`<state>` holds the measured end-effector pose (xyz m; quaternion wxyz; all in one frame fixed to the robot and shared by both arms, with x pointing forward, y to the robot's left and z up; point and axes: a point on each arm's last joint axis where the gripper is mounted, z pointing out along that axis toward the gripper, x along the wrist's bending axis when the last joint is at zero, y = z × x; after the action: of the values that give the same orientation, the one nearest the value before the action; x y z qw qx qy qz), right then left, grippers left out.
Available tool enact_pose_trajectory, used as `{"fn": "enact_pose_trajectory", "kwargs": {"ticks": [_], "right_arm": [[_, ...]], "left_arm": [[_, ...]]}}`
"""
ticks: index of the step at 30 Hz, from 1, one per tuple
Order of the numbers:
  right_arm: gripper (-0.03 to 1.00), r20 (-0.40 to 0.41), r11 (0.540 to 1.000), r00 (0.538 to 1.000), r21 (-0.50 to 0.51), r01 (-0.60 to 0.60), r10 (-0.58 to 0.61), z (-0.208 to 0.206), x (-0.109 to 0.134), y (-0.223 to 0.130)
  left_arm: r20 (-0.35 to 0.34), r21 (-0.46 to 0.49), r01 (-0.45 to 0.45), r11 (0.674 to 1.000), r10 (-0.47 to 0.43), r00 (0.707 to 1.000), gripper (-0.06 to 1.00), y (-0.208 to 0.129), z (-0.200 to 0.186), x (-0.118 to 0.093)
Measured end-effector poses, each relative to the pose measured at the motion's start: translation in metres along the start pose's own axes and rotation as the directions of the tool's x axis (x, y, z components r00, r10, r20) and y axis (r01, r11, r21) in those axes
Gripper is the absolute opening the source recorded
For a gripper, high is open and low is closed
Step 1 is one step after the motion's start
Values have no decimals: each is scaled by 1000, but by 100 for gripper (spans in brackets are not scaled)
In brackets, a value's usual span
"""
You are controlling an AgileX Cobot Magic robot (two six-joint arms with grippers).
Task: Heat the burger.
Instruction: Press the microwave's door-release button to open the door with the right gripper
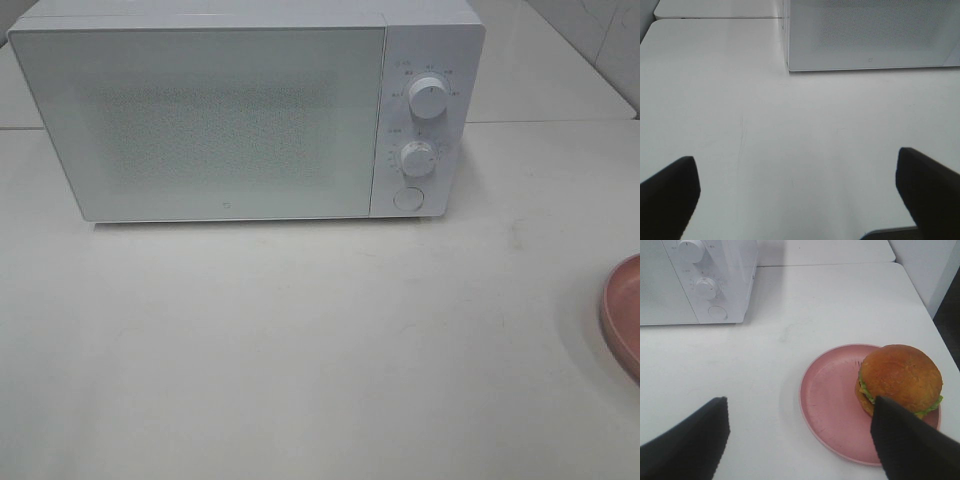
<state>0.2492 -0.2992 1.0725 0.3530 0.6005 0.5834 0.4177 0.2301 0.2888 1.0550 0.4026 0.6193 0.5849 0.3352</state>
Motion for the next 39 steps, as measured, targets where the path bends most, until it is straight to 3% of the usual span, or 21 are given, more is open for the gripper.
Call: {"fn": "enact_pose_trajectory", "kwargs": {"ticks": [7,39], "right_arm": [[76,5,998,1000,59,2,-2,20,2,11],[76,0,998,1000,66,5,-5,89,7,44]], "left_arm": [[0,0,0,1000,0,1000,99,0,0,0],[0,0,0,1000,0,1000,99,0,0,0]]}}
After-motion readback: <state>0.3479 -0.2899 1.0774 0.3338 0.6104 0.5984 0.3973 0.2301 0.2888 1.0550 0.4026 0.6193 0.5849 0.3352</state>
